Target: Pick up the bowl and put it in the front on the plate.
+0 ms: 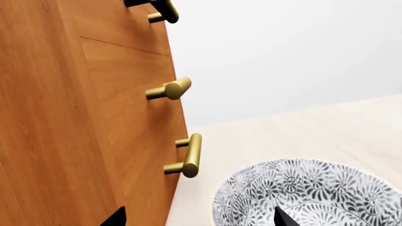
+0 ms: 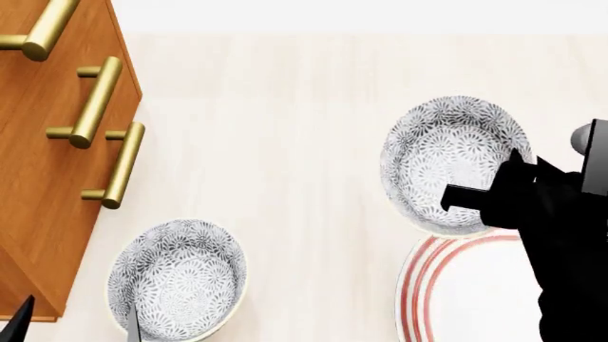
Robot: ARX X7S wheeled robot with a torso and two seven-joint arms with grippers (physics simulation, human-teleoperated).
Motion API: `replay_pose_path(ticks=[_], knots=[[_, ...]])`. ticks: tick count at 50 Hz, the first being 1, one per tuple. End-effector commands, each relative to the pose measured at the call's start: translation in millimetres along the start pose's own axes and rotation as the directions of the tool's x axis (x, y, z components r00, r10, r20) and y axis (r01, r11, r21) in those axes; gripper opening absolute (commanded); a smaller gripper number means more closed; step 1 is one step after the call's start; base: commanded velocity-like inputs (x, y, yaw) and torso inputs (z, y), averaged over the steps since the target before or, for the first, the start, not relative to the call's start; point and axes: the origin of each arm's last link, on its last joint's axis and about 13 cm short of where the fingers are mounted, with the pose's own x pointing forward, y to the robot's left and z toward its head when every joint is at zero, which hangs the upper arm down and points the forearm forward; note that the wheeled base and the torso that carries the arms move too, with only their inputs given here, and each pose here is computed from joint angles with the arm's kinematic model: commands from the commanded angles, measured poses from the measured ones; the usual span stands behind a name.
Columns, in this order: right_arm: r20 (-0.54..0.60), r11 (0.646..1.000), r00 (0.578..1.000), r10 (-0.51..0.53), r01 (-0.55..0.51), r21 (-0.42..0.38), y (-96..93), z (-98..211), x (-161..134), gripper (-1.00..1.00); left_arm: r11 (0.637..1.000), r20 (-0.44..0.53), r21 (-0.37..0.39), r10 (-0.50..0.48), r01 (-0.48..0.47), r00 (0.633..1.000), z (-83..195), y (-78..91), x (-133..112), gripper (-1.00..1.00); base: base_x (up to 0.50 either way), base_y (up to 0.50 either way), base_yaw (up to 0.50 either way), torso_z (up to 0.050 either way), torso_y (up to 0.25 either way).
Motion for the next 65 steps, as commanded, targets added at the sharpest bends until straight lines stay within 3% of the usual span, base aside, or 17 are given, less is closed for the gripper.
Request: replay_pose_path(ticks=[1, 8, 22, 65], knots=[[-0.002, 0.995, 1.0, 0.018, -0.019, -0.102, -29.3, -6, -45, -1.0, 1.0, -0.019, -0.015, 0.0, 0.0, 1.0, -2, -0.1, -1, 1.0, 0.0, 0.0, 0.0, 0.0, 0.0], [-0.029, 0.996, 0.999, 0.016, -0.019, -0.092, -46.6, -7, -60, -1.0, 1.0, -0.017, -0.009, -0.005, 0.005, 1.0, -1, -0.7, -2, 1.0, 0.0, 0.0, 0.0, 0.0, 0.0], [-0.117, 0.996, 0.993, 0.013, -0.023, -0.081, -58.1, -24, -70, -1.0, 1.0, -0.022, 0.002, -0.002, 0.002, 1.0, 1, -1.0, 0, 1.0, 0.0, 0.0, 0.0, 0.0, 0.0], [-0.157, 0.998, 0.987, -0.018, 0.008, -0.062, -62.8, -40, -66, -1.0, 1.0, -0.021, 0.011, -0.003, 0.003, 1.0, 0, -0.7, 0, 1.0, 0.0, 0.0, 0.0, 0.0, 0.0]])
